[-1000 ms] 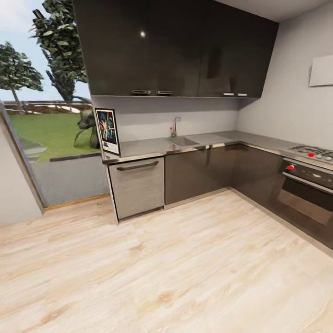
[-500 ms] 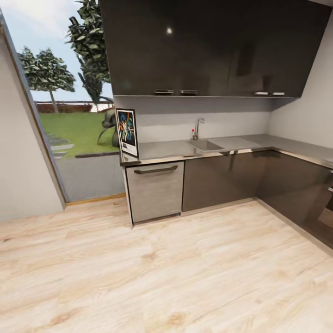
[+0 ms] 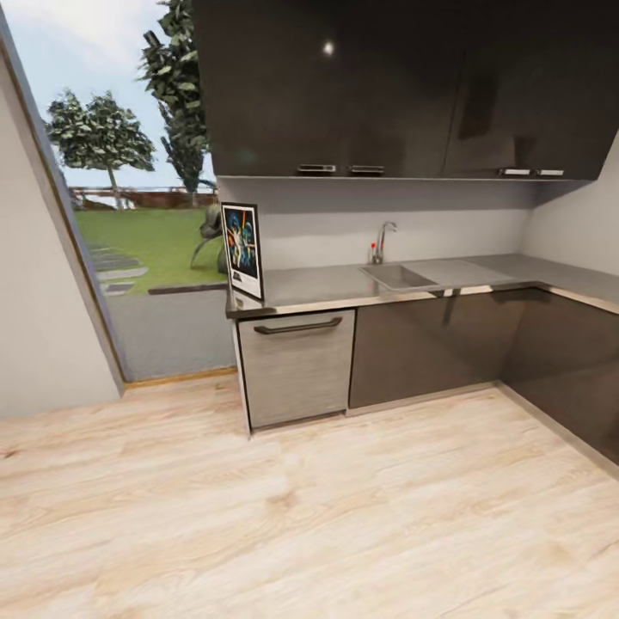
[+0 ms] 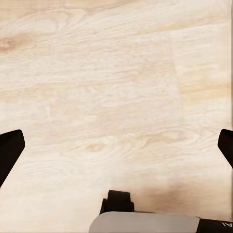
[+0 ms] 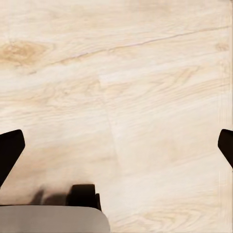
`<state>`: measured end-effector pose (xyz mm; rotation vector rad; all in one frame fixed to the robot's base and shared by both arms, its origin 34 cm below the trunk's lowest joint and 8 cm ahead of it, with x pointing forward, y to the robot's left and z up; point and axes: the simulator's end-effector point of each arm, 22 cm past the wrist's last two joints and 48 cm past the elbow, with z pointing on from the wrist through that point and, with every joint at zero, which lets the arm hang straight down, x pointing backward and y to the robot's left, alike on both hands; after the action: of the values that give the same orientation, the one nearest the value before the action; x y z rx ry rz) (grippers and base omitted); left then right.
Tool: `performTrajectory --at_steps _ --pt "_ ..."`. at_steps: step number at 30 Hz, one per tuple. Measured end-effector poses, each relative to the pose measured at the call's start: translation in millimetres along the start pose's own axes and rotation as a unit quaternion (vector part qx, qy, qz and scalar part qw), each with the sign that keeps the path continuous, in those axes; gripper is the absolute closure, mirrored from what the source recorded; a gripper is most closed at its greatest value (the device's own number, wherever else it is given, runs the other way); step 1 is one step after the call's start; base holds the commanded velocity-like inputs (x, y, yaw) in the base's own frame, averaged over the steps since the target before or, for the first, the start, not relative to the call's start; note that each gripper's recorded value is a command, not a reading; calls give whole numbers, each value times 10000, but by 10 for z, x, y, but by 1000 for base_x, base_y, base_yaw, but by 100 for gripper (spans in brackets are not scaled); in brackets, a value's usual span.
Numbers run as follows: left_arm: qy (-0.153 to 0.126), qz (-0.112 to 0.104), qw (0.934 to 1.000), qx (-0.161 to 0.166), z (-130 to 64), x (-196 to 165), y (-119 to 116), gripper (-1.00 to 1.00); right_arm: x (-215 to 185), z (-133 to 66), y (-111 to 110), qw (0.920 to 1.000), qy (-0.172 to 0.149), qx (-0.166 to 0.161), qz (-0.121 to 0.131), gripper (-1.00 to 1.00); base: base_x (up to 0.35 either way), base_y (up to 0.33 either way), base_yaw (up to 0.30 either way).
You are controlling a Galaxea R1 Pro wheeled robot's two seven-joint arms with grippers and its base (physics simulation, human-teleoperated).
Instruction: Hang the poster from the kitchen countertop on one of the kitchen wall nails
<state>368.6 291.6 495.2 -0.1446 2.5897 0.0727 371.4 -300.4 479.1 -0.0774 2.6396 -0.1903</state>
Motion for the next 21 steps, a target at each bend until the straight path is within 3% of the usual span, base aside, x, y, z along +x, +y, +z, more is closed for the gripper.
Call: performTrajectory --at_steps 8,16,21 --pt "-6 3 10000 -49 2 -10 73 -100 -5 0 2 10000 -5 0 3 -100 323 -151 0" --pt "-20 -247 9994 -233 -2 -14 250 -100 -7 1 3 10000 -7 -1 3 -100 317 -140 0" --pt "-35 -271 9993 -251 -1 -24 271 -100 -9 2 3 10000 -10 -1 3 -100 237 -80 0"
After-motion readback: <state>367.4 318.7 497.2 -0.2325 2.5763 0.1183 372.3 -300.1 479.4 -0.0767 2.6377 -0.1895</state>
